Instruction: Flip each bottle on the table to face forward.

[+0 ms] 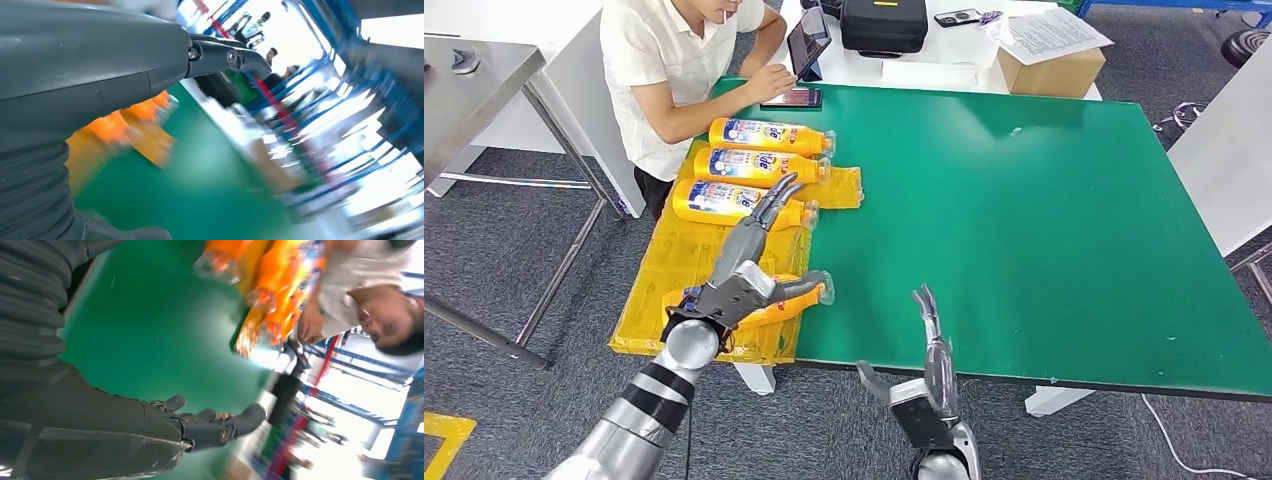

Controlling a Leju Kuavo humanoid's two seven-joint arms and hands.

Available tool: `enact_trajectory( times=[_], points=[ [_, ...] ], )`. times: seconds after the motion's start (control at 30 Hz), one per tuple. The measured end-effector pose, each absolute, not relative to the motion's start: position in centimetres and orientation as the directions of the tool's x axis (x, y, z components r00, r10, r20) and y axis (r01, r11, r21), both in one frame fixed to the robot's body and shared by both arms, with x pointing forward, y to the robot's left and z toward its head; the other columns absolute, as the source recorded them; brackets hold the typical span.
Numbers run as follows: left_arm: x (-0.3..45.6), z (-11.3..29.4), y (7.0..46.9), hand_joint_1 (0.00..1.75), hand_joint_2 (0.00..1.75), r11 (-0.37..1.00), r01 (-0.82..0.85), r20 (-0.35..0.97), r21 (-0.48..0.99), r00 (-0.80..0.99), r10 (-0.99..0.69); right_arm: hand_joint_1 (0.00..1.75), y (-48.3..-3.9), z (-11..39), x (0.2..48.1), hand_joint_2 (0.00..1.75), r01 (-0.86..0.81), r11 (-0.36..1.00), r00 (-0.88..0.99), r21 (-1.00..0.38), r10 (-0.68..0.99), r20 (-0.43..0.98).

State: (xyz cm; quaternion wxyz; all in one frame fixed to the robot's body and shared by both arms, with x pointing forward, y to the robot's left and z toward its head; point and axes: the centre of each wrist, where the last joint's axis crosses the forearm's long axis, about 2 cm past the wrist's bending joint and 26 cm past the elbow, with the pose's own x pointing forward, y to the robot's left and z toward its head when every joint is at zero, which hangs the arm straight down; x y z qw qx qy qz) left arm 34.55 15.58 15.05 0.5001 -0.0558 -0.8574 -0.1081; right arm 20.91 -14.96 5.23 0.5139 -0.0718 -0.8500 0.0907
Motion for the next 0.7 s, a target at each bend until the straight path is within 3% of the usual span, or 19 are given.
enact_trajectory(
  times=[0.1, 0.27, 0.5, 0.63, 0.7],
  points=[
    [32.2, 14.9, 14.5, 0.0, 1.75, 0.97, 0.222, 0.883, -0.096, -0.431, 0.186, 0.0, -14.7, 6.1, 20.5, 1.75, -0.047, 0.997, -0.434, -0.058, 0.033, 0.9],
    [28.7, 14.3, 13.5, 0.0, 1.75, 0.899, 0.23, 0.833, -0.373, -0.344, 0.433, 0.0, -14.6, 8.1, 19.9, 1.75, -0.081, 0.995, -0.473, 0.062, -0.093, 0.876],
    [27.3, 14.1, 13.3, 0.0, 1.75, 0.87, 0.226, 0.809, -0.438, -0.323, 0.491, 0.0, -14.5, 9.2, 19.9, 1.75, -0.079, 0.992, -0.501, 0.094, -0.121, 0.857],
    [25.2, 14.3, 13.1, 0.0, 1.75, 0.839, 0.216, 0.775, -0.5, -0.321, 0.545, 0.0, -14.5, 11.3, 19.7, 0.0, -0.058, 0.987, -0.554, 0.147, -0.155, 0.818],
    [24.8, 14.2, 13.2, 0.0, 1.75, 0.834, 0.202, 0.768, -0.514, -0.324, 0.552, 0.0, -14.4, 11.6, 19.6, 0.0, -0.048, 0.986, -0.564, 0.157, -0.157, 0.811]
  ],
)
